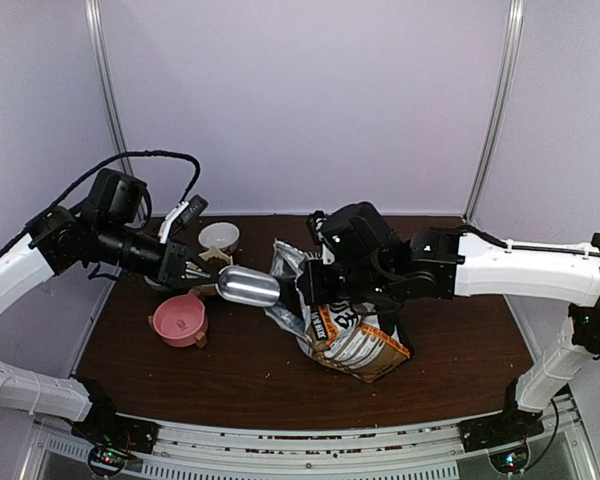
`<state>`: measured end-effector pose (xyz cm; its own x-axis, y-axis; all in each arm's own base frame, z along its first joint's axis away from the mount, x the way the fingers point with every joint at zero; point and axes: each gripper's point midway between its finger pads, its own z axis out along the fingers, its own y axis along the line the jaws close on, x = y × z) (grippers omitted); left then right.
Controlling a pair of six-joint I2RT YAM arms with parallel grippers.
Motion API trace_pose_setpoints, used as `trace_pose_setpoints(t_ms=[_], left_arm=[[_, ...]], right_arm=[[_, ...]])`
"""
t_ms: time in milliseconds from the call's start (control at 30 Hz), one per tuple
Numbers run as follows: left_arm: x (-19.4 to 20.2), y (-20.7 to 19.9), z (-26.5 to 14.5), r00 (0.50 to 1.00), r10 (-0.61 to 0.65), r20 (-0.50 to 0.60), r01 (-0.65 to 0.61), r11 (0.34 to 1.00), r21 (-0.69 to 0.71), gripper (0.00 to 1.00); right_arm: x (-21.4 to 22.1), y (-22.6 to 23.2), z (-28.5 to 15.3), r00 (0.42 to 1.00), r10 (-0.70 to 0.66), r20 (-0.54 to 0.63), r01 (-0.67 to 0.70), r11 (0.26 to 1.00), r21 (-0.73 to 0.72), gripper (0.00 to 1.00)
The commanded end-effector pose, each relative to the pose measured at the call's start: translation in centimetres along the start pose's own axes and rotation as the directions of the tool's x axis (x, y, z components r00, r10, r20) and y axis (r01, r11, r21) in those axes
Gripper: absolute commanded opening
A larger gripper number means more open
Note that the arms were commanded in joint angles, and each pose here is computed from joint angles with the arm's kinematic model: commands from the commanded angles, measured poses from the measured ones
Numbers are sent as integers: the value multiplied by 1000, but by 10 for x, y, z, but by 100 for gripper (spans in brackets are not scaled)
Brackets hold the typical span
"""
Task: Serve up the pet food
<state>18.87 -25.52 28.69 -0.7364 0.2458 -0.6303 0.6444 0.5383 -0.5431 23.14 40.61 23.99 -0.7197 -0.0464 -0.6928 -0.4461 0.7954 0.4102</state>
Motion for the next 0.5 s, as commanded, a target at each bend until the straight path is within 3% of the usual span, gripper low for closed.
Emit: trace_pose_setpoints(t_ms=[0,133,333,467], left_arm=[[-1,-1,15,998,-53,23,53,998,28,0],[16,21,29,989,-150,-18,149,988,-43,0],[53,66,44,961,-265,-79,236,934,-268,0],[72,91,70,947,-319,-49,281,891,-357,0]], right_arm=[[16,2,13,998,-51,-44,53,997,55,0],[22,15,19,996,-69,-50,71,996,49,0],[18,17,24,994,-110,-15,111,983,146,0],[14,31,26,988,-156,5,152,969,198,0]])
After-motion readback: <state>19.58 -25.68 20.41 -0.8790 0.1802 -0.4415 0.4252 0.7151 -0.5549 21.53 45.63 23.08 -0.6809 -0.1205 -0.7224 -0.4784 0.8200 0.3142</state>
